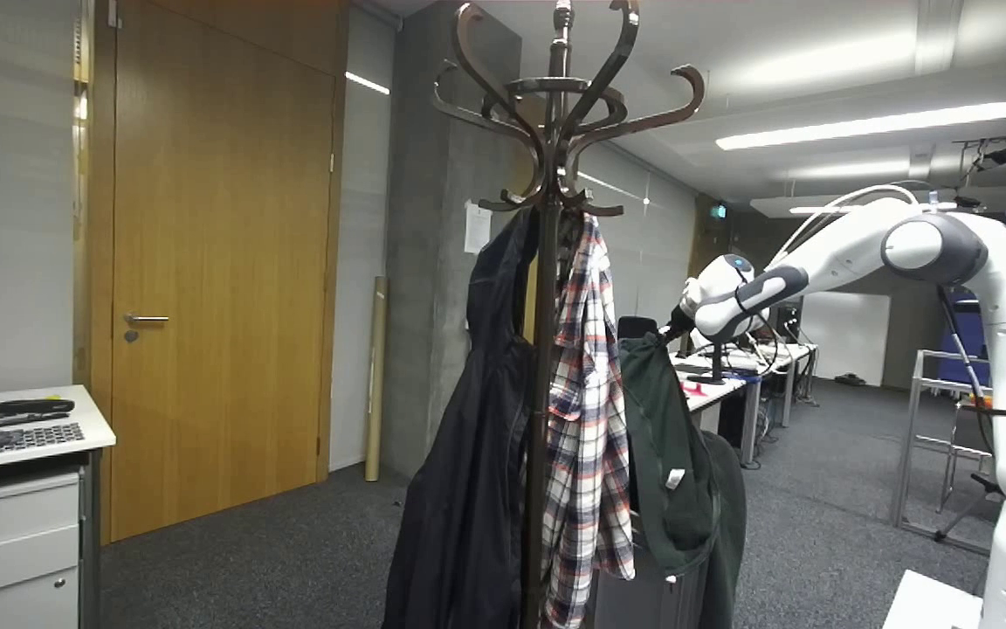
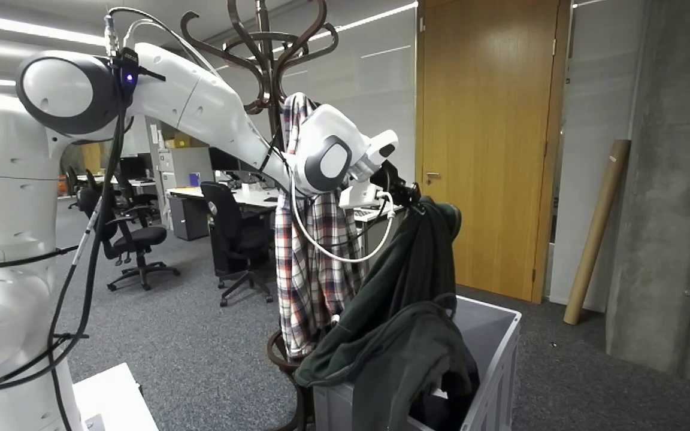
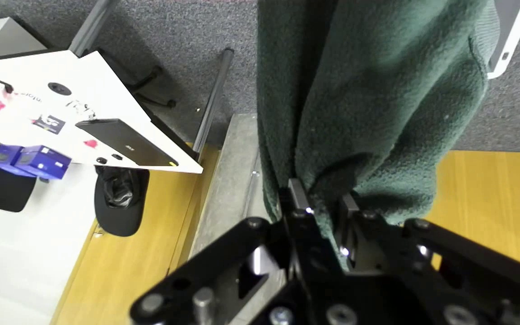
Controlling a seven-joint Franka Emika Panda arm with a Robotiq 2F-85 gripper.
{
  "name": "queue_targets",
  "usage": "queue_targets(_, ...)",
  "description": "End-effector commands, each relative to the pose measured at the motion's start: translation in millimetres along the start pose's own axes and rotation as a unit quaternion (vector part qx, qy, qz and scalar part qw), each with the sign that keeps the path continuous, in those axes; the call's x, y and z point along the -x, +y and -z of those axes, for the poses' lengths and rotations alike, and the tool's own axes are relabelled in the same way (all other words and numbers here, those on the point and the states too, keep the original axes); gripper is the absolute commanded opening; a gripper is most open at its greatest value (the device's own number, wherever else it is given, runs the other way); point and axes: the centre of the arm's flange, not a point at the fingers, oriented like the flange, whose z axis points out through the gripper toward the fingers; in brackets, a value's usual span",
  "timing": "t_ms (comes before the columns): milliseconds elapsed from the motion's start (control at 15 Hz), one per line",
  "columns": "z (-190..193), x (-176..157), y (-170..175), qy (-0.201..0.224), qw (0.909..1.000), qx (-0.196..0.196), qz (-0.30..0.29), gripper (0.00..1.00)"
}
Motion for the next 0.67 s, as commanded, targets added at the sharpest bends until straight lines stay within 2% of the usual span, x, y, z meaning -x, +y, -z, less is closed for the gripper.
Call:
queue_targets(0,-25,-40,-12,0.015,0.9993,0.033,-0.006,0.04)
queue_targets(133,-50,-28,-27,-0.004,0.9996,0.029,0.006,0.04)
queue_targets(200,-63,-17,-36,-0.014,0.9996,0.022,0.009,0.42)
queue_targets(267,-75,-8,-45,-0.024,0.9994,0.018,0.017,0.44)
queue_targets(333,-85,2,-53,-0.035,0.9990,0.012,0.025,0.50)
queue_targets(600,-100,39,-75,-0.068,0.9966,-0.022,0.041,0.82)
